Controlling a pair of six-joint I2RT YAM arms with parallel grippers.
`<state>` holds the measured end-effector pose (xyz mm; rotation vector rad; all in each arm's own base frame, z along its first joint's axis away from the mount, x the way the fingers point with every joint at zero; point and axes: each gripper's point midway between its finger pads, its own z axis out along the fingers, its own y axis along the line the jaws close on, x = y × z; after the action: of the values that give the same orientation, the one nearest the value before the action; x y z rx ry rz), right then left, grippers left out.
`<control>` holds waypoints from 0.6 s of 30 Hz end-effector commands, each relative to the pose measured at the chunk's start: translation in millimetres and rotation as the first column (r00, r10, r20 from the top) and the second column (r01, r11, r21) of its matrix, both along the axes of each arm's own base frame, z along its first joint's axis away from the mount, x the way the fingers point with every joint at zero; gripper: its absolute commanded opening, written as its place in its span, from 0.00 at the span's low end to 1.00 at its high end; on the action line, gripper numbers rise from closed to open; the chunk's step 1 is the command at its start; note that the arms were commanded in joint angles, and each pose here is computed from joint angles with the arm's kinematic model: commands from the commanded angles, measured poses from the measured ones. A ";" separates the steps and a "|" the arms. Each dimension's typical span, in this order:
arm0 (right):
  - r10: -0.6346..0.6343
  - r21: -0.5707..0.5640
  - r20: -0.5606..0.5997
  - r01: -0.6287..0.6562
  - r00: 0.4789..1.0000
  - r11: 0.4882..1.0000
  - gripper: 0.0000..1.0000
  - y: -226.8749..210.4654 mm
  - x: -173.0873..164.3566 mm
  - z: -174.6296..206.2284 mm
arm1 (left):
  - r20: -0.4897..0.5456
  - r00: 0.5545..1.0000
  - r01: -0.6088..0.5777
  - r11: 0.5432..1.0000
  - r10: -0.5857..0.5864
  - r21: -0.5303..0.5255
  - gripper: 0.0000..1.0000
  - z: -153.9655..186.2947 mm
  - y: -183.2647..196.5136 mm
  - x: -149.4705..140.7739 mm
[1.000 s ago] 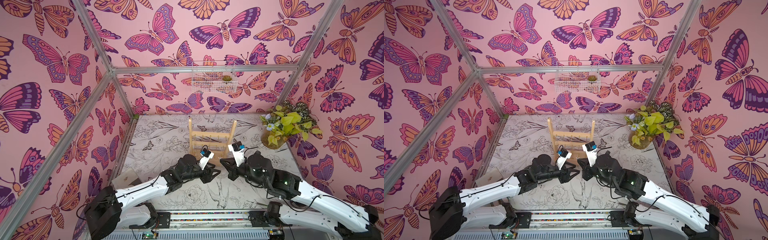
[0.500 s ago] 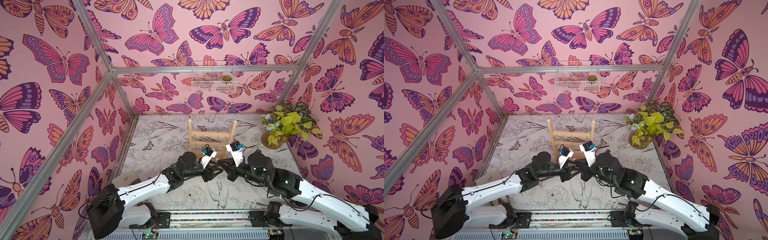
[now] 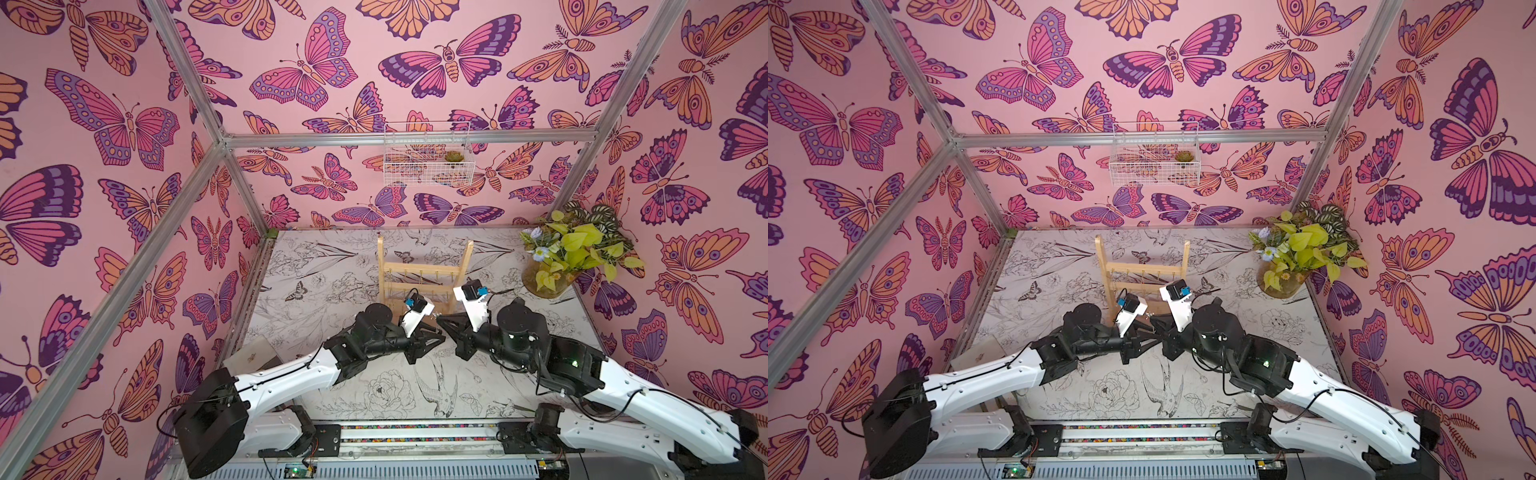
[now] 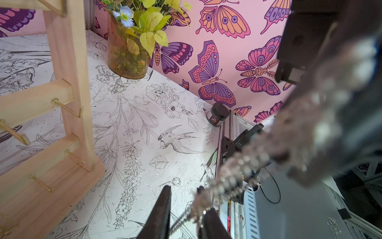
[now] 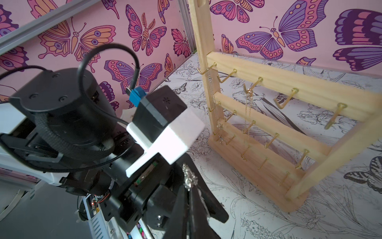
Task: Hang the necklace on the jewelry display stand
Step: Pick up the necklace from the center of the board.
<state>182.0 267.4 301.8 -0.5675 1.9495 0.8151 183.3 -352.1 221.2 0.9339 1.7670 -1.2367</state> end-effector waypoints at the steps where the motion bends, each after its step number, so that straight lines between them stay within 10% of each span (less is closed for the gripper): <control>1: -0.022 0.003 0.047 0.022 0.999 1.000 0.03 -0.9 4.8 16.5 | 0.008 1.000 0.012 1.000 -0.012 -0.015 0.24 2.4 1.1 -1.0; 18: -0.065 -0.047 0.071 0.068 0.995 0.997 0.02 -2.9 17.8 14.0 | -0.004 1.000 -0.007 1.000 0.007 -0.024 0.23 0.8 8.4 2.5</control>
<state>195.3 268.2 304.1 -0.5687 1.9415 0.7197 188.6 -346.3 217.9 0.9083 1.7804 -1.2289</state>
